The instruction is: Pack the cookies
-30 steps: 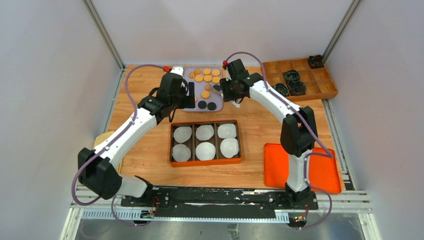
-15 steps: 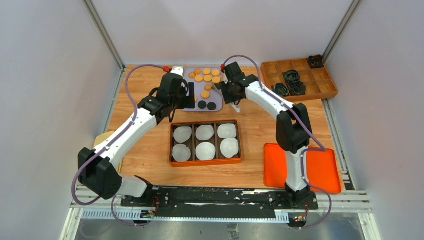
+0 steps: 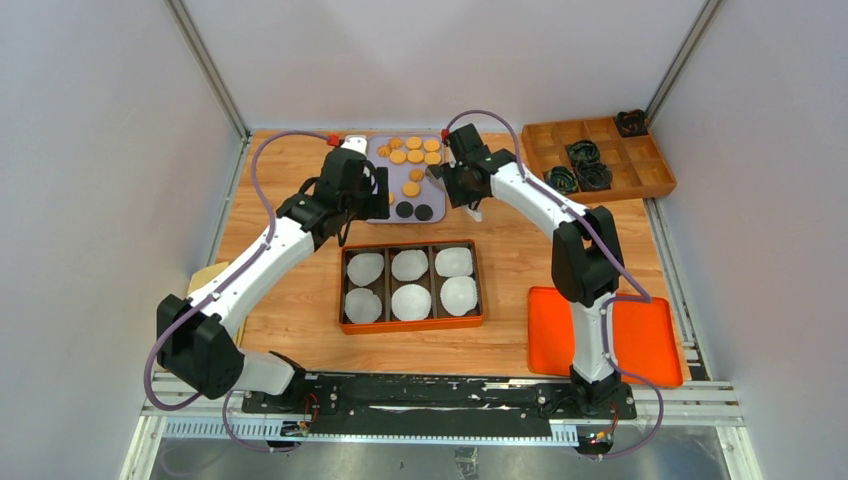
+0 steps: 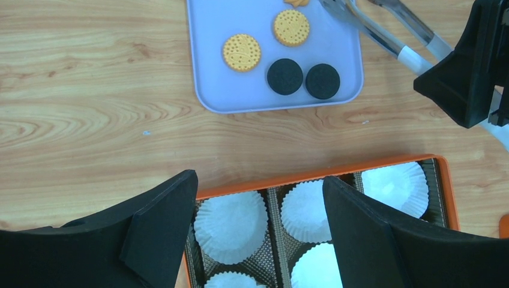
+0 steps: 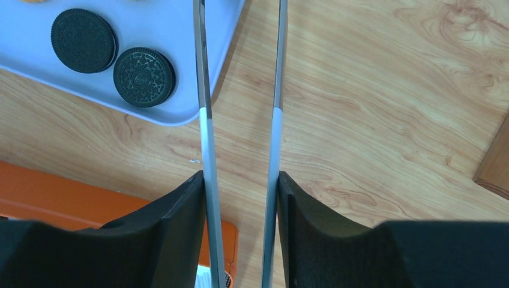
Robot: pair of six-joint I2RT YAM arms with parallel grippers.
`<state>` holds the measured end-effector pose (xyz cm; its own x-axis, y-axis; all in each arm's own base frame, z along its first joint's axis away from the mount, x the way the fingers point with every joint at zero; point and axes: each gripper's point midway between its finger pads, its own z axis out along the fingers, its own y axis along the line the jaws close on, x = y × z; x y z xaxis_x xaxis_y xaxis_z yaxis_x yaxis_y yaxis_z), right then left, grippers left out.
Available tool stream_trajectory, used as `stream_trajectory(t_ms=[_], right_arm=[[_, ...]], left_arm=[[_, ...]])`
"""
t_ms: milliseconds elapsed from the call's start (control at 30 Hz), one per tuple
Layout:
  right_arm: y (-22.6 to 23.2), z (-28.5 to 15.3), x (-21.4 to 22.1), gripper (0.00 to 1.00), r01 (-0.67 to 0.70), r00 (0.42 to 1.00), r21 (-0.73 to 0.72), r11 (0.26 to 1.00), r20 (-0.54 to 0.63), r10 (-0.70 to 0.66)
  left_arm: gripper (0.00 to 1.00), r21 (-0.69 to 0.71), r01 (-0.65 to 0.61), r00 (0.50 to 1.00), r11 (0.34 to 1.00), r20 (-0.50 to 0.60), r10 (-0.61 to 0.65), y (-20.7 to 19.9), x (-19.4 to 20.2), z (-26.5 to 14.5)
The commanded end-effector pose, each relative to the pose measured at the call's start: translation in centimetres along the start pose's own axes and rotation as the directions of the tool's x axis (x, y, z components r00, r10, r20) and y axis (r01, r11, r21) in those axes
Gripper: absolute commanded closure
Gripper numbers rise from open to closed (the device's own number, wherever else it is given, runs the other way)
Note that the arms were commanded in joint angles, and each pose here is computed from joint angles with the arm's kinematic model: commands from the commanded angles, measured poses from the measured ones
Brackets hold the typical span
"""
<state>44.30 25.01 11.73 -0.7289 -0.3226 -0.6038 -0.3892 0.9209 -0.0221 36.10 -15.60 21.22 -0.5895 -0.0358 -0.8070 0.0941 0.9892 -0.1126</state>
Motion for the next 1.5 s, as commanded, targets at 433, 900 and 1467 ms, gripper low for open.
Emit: stream_trajectory(t_ms=[433, 900, 1467], right_arm=[[0.1, -0.5, -3.6, 0.49, 0.065, 0.995, 0.07, 0.995, 0.074, -0.071], [4.0, -1.8, -4.2, 0.5, 0.117, 0.987, -0.024, 0.993, 0.112, -0.113], [3.4, -0.4, -3.6, 0.51, 0.141, 0.986, 0.082, 0.987, 0.081, -0.147]], left_arm=[[0.16, 0.016, 0.0, 1.0, 1.0, -0.003, 0.0, -0.2, 0.6, 0.0], [0.16, 0.02, -0.001, 1.0, 1.0, -0.007, 0.001, -0.3, 0.6, 0.1], [0.16, 0.01, -0.008, 1.0, 1.0, -0.006, 0.008, 0.0, 0.9, -0.2]])
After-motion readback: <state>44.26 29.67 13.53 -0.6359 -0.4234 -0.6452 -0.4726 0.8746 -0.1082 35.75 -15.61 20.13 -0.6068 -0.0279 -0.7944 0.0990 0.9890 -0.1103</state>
